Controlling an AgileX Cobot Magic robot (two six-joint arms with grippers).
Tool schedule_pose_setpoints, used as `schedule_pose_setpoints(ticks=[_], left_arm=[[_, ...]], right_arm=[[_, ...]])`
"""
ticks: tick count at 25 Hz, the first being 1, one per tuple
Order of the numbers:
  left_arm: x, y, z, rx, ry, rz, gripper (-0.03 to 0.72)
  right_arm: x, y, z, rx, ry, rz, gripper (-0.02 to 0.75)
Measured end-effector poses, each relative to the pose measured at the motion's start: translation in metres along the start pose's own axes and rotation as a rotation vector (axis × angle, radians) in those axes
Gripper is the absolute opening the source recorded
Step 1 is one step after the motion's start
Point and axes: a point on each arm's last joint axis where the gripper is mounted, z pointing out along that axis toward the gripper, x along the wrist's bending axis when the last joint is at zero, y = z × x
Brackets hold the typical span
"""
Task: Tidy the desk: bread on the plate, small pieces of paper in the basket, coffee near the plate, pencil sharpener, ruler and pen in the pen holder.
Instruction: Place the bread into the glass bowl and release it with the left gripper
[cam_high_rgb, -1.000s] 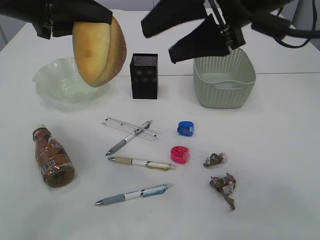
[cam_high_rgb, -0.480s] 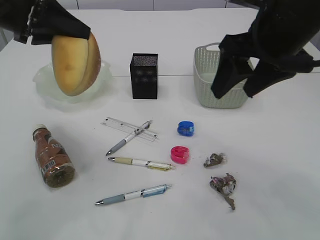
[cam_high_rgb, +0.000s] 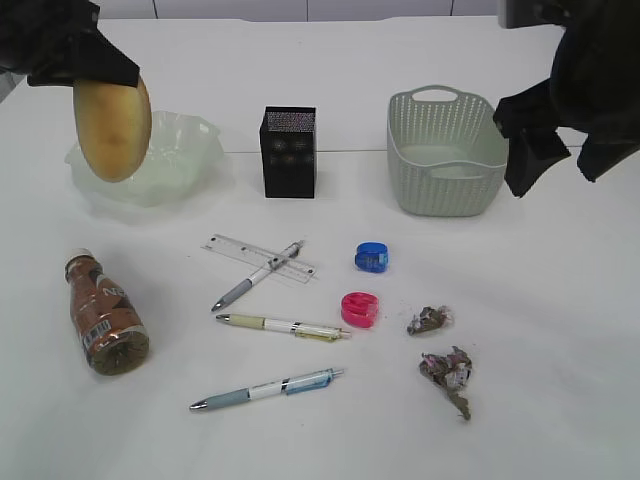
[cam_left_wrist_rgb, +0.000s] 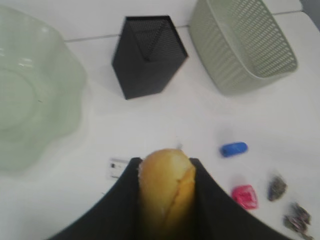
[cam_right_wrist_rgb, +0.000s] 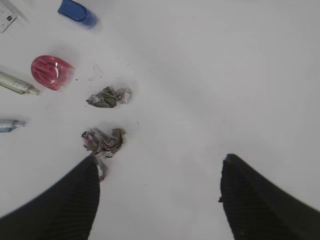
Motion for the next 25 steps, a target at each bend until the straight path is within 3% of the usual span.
schedule_pose_setpoints(ticks=[12, 20, 25], left_arm=[[0.030, 0.028, -0.007, -0.296, 0.349, 0.157, 0.171], [0.059, 0.028, 0.022, -0.361, 0.454, 0.163, 0.176], [0.067, 0.024, 0.052, -0.408, 0.496, 0.166, 0.181]], right_arm=[[-0.004, 0.000, 0.000, -0.002, -0.044, -0.009, 0.552], [-0.004, 0.000, 0.000, -0.001, -0.045, 0.014, 0.552], [-0.004, 0.000, 0.000, -0.001, -0.045, 0.019, 0.552]])
